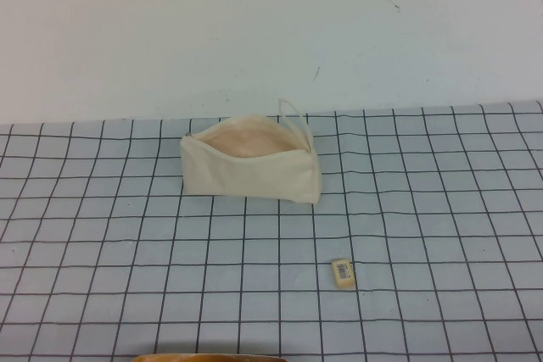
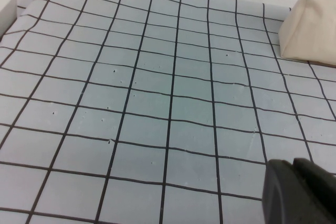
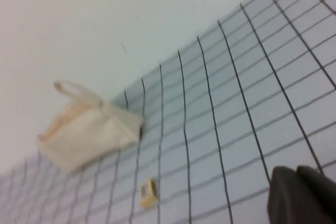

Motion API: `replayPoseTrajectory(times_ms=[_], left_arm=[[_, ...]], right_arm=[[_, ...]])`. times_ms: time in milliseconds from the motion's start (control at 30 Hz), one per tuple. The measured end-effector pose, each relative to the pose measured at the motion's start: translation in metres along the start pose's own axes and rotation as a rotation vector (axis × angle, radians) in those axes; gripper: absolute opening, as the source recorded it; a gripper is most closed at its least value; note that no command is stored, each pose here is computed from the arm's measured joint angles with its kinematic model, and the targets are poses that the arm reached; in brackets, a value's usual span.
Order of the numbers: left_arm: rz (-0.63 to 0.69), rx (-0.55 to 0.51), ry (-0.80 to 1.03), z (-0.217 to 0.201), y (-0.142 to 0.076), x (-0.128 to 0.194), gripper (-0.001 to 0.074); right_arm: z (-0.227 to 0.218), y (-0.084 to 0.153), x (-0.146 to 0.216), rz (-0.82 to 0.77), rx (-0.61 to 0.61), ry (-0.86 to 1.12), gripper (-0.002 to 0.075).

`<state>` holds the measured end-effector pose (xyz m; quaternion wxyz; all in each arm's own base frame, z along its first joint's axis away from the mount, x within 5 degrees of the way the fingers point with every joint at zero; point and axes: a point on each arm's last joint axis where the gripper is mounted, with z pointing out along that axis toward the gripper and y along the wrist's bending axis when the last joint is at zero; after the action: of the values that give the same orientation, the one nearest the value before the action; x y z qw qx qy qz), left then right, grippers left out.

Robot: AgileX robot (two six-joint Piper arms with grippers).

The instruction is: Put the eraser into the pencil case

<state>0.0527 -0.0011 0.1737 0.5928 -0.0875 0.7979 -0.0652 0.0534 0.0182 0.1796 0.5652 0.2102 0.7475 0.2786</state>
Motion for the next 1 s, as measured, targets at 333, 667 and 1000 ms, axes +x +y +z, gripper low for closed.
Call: replayPoseTrajectory(times_ms=[333,667,1000], left_arm=[[0.000,0.000,0.000,0.000,0.000,0.000,-0.0002],[0.000,0.000,0.000,0.000,0.000,0.000,-0.0002],[0.000,0.000,0.000,0.000,0.000,0.000,-0.0002]], right_arm=[[-0.019,0.070,-0.056,-0.590,-0.102,0.211,-0.0001],[0.018,0.115,-0.112,-0.930,-0.228,0.774,-0.0001],[0.086,0.131,-0.131,-1.012,-0.350,0.973,-0.0001]])
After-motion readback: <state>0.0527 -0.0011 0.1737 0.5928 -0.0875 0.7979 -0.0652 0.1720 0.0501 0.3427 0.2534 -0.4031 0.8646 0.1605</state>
